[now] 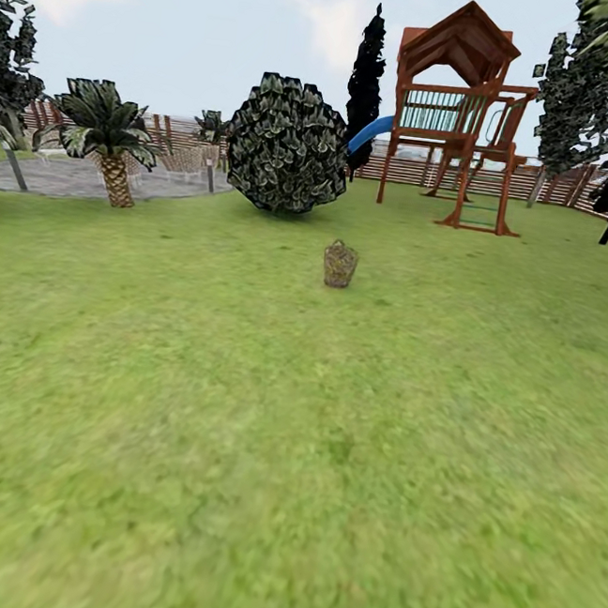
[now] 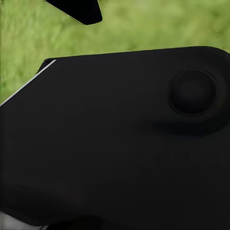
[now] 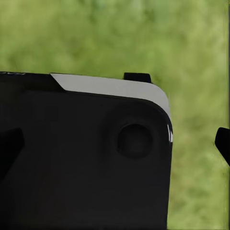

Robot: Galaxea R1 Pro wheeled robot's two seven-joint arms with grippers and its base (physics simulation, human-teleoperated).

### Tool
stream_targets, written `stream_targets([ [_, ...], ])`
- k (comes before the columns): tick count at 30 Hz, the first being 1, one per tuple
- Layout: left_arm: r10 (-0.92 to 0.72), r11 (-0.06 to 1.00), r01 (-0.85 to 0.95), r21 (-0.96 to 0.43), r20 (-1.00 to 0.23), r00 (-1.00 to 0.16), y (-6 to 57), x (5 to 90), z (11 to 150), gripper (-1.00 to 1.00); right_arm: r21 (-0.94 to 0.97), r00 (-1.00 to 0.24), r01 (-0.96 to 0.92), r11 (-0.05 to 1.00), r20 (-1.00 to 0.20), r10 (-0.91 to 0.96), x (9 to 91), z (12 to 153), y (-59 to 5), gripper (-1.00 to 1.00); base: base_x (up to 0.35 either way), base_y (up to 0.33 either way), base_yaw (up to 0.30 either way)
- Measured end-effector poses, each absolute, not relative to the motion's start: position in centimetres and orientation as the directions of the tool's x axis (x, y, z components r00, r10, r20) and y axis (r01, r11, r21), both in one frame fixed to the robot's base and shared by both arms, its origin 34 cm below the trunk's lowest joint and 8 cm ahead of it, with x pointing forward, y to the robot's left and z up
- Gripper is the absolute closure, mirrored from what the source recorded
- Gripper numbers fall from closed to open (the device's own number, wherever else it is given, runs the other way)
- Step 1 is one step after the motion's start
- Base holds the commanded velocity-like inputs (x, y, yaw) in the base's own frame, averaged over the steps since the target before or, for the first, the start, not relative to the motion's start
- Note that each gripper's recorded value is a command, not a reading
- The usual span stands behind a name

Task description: Take the three Easter eggs out of the wicker basket on the lawn in the garden, then place them on the lawn next to a single tree (choose any tree) so that all three eggs are next to the same tree and none are left in the basket.

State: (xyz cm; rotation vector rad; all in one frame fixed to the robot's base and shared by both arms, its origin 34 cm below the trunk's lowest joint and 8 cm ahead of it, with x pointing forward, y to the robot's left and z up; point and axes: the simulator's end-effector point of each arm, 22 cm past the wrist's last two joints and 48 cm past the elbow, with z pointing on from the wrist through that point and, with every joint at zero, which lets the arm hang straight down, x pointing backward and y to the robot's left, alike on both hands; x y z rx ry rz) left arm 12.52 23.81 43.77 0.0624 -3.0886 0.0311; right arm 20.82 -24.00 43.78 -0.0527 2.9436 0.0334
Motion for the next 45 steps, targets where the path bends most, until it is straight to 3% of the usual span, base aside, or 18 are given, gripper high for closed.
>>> stream_targets([
  [45,-0.084,0.996,-0.084,-0.003,0.048,-0.995,24.5,12.6,43.8,-1.00,-0.033,-0.991,-0.035,0.999,-0.126,-0.039,17.3,43.7,-27.8,-1.00,0.342,0.000,0.000],
])
